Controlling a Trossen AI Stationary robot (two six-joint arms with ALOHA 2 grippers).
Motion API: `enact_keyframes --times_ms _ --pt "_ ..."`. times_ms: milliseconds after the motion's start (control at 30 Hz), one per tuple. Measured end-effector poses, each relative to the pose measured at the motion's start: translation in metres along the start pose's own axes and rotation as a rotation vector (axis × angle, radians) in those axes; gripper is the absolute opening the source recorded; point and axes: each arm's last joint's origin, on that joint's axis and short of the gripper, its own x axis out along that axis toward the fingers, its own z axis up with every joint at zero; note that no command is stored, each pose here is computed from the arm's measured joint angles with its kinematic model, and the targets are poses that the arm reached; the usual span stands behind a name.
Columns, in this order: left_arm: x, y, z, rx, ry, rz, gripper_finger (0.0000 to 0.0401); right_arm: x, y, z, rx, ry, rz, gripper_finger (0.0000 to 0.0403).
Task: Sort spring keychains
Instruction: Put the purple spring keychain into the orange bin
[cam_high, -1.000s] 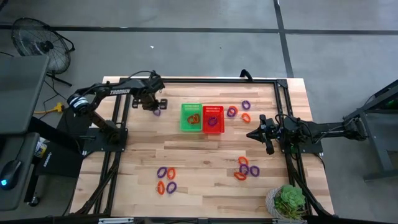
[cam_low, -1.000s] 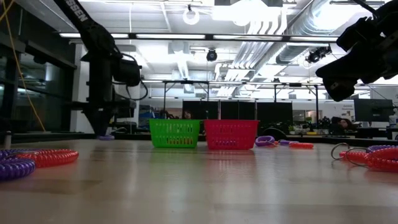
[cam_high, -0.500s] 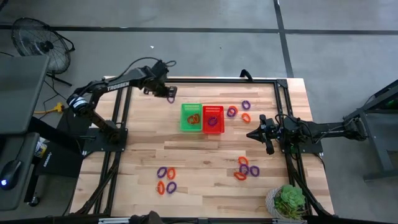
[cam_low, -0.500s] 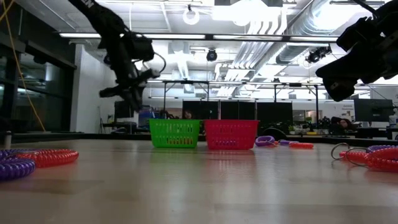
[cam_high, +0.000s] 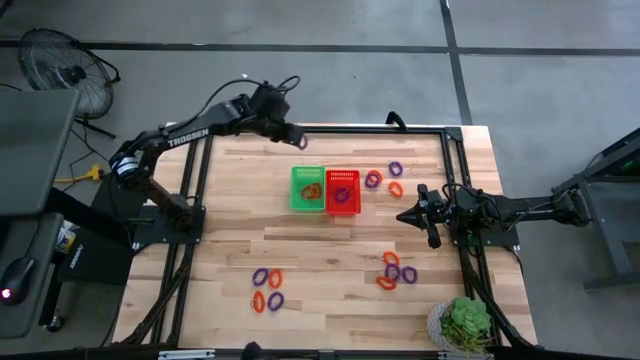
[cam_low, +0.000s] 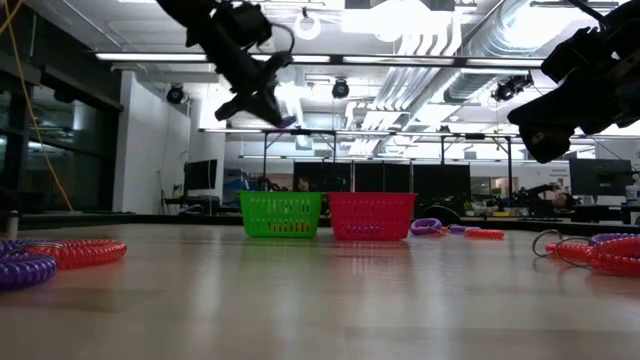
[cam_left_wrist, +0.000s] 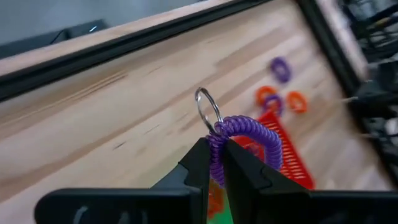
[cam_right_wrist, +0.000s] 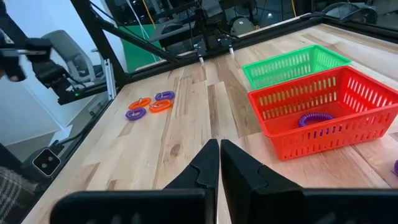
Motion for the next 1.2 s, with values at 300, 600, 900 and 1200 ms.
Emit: enact_keyframes --times_ms 300,600,900,1200 --pt "0.027 -0.042 -0.018 0.039 -0.012 -0.122 0.0031 0.000 0.000 0.000 0.000 0.000 0.000 0.0012" --pt "0.084 -0.079 -0.046 0.118 0.116 -0.136 0.0031 0.000 0.000 0.000 0.000 0.000 0.000 0.0012" --pt "0.121 -0.096 -0.073 0.216 0.229 -0.070 0.0033 0.000 0.000 0.000 0.000 0.000 0.000 0.0012" --pt "0.125 -0.098 -0.075 0.333 0.214 -0.043 0.0123 0.000 0.000 0.000 0.000 0.000 0.000 0.0012"
